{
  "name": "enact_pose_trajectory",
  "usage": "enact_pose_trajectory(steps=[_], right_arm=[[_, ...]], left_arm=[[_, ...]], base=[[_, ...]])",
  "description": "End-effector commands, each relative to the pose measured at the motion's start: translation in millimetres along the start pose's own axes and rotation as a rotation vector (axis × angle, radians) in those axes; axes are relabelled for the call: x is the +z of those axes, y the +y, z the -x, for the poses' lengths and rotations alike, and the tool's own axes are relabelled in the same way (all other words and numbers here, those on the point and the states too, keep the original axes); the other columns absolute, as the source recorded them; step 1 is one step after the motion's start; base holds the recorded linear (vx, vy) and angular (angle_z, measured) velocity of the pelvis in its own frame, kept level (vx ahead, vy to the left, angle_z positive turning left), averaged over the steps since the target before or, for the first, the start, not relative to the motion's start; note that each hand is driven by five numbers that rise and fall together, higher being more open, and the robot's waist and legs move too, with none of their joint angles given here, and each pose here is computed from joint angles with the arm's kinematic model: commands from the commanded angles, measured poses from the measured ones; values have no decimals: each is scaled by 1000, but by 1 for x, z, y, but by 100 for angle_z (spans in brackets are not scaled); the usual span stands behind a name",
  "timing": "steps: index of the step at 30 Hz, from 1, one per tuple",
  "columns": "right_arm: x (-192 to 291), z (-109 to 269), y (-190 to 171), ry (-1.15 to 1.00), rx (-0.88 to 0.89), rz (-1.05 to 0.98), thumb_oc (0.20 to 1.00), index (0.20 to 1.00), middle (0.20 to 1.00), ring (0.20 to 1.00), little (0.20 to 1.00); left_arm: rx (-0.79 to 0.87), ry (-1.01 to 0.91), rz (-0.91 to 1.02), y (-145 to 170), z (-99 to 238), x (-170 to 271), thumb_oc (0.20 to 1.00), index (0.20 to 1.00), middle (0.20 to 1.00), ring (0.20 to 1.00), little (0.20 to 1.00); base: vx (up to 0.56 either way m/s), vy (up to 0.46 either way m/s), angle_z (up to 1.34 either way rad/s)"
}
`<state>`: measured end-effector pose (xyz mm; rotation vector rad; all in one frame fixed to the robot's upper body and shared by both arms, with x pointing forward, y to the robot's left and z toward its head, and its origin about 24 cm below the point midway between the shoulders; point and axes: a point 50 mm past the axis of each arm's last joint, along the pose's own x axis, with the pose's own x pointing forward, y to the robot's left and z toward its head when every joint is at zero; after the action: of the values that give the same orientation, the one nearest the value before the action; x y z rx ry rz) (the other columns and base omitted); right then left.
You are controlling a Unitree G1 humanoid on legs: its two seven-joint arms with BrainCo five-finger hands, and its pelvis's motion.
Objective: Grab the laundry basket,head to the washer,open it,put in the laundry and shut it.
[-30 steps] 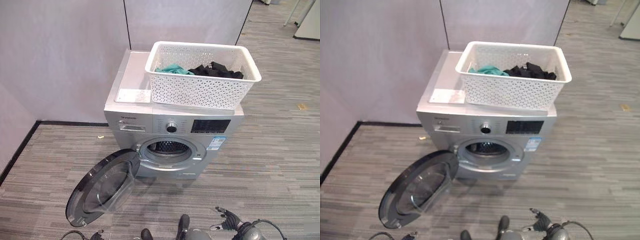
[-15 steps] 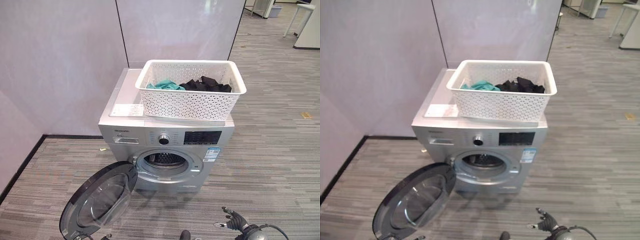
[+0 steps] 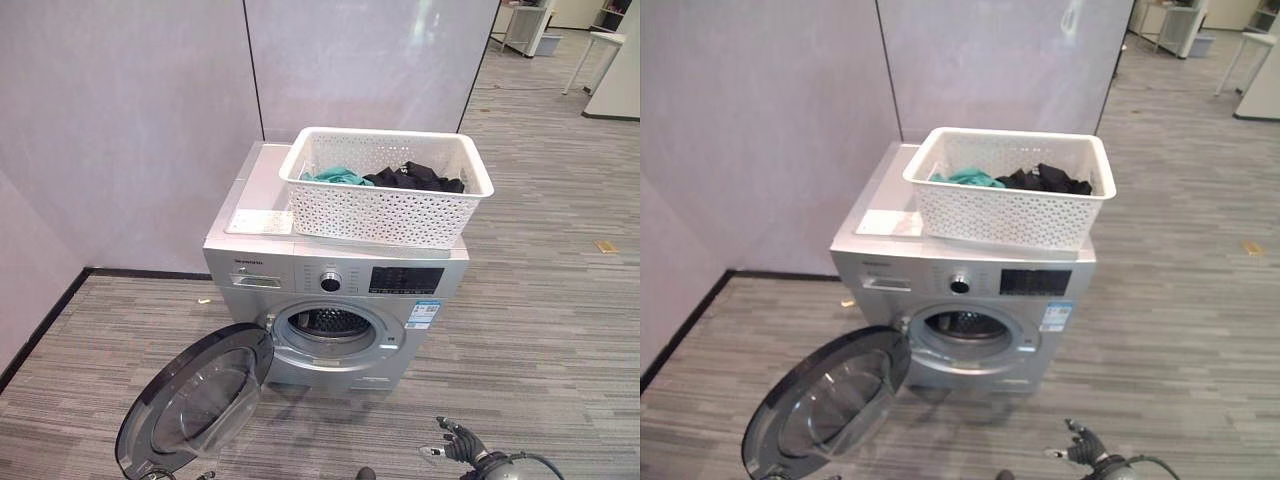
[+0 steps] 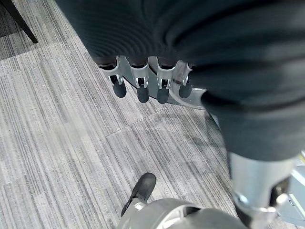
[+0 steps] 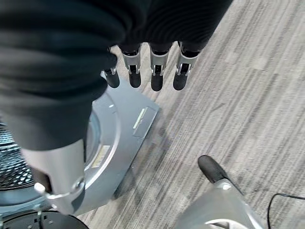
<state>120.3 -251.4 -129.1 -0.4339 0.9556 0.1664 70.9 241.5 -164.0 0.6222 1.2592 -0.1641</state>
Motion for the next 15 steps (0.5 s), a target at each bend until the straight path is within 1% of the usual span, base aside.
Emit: enact_pose_trajectory(steps=[1,8,9,10,15], right_arm=[[17,-8,10,-48,13,-27,1000,1000,1000,1000,1000],[12,-9,14,-20,28,-31,1000,1000,1000,1000,1000],[-54,2,30,345,18,-104,1000,1000,1000,1000,1000],[-55,2,33,347,32,-80,1000,1000,1000,1000,1000],[-55,3,41,339,57,-94,1000,1000,1000,1000,1000]], left_arm=[[51,-17,25,15,-2,9,1000,1000,1000,1000,1000],[54,-4,24,16,-2,6,1000,1000,1000,1000,1000],[-26,-48,19,-5,-4,30,1000,1000,1000,1000,1000],[-31,-46,12,-7,-4,29,1000,1000,1000,1000,1000],[-47,-67,-5,-9,-4,34,1000,1000,1000,1000,1000]], base=[[0,0,0],[-4,-30,1],[21,-15,3],[40,27,4],[44,89,1]])
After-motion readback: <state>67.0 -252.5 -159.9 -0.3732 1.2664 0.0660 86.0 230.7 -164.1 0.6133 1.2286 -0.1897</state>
